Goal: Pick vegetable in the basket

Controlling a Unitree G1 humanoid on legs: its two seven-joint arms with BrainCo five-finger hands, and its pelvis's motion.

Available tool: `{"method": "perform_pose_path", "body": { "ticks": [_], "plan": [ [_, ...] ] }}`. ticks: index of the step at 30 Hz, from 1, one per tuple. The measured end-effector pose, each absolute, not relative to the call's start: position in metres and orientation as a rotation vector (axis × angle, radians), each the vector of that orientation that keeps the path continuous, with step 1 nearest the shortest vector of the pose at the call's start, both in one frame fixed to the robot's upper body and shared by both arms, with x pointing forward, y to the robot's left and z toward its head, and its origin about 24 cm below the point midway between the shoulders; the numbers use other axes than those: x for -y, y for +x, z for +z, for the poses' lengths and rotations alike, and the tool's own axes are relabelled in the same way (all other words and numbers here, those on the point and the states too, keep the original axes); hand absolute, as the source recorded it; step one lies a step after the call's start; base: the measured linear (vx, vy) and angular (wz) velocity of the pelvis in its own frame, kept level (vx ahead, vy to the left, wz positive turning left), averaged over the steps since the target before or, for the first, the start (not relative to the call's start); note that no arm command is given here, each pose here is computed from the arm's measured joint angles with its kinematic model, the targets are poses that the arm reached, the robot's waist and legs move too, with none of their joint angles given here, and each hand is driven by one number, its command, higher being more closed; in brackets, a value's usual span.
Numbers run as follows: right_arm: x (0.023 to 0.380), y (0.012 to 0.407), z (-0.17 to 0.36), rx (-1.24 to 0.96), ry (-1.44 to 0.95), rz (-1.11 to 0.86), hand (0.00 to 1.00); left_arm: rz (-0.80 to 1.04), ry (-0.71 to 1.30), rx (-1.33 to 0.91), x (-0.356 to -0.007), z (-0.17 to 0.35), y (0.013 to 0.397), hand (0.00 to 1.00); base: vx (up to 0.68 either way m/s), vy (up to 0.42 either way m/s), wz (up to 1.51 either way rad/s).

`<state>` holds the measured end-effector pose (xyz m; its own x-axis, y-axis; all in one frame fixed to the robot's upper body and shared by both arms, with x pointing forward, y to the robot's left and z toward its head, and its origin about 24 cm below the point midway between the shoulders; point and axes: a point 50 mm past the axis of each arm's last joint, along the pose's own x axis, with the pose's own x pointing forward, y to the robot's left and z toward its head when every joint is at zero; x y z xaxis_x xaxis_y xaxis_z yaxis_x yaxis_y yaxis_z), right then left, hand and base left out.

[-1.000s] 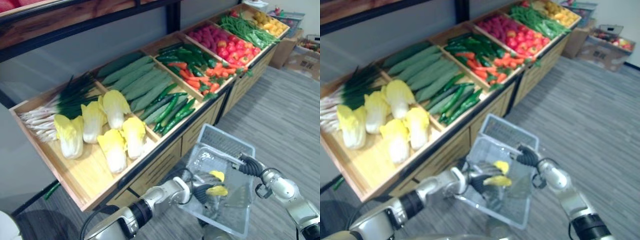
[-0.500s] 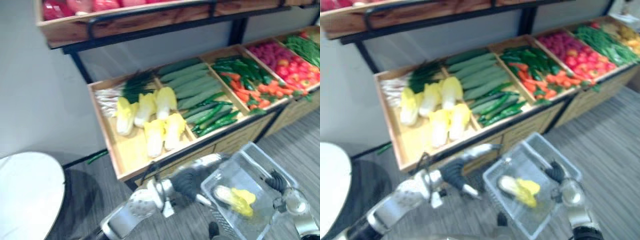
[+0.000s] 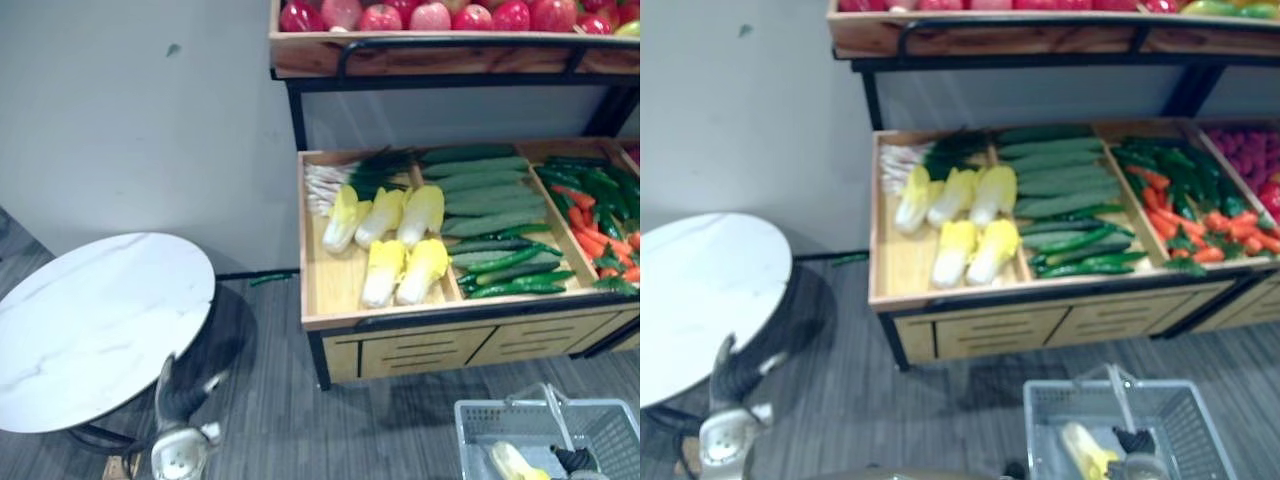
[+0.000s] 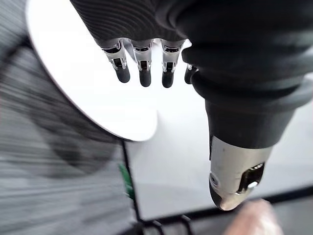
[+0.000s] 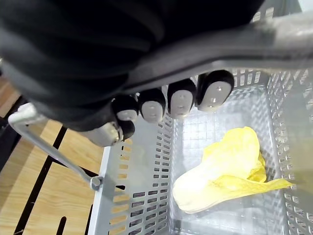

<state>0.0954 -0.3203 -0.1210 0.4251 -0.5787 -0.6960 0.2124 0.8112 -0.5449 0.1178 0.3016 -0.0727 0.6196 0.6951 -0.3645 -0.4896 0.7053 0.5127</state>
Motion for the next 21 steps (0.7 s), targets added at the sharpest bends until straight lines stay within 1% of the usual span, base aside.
{"method": "perform_pose_path", "body": {
  "ticks": [1,3,4,6,9,14,19,21],
  "plan": [
    [0.318,0.095,-0.122,-1.022,-0.401,-0.512,1.00,0.717,0.386,-0.639,-0.303,-0.081,0.108,0.00,-0.02,0.008,0.14],
    [0.311,0.090,-0.128,-1.043,-0.364,-0.522,1.00,0.767,0.357,-0.892,-0.303,-0.113,0.065,0.00,-0.01,0.011,0.10],
    [0.310,0.089,-0.129,-1.049,-0.351,-0.529,1.00,0.782,0.338,-0.945,-0.302,-0.119,0.055,0.00,0.00,0.000,0.00],
    [0.308,0.090,-0.131,-1.052,-0.333,-0.552,1.00,0.808,0.280,-1.124,-0.293,-0.137,0.021,0.00,0.00,0.000,0.00],
    [0.307,0.091,-0.132,-1.060,-0.315,-0.573,1.00,0.777,0.232,-1.231,-0.275,-0.148,0.000,0.00,0.01,0.001,-0.01],
    [0.307,0.091,-0.132,-1.059,-0.315,-0.573,1.00,0.695,0.194,-1.285,-0.256,-0.156,-0.002,0.00,0.04,-0.005,-0.10],
    [0.303,0.091,-0.134,-1.061,-0.302,-0.571,1.00,0.556,0.227,-1.226,-0.243,-0.159,0.024,0.00,0.04,-0.002,-0.04],
    [0.301,0.091,-0.135,-1.063,-0.296,-0.570,1.00,0.520,0.239,-1.219,-0.239,-0.160,0.027,0.00,0.03,0.001,-0.03]
  ]
}}
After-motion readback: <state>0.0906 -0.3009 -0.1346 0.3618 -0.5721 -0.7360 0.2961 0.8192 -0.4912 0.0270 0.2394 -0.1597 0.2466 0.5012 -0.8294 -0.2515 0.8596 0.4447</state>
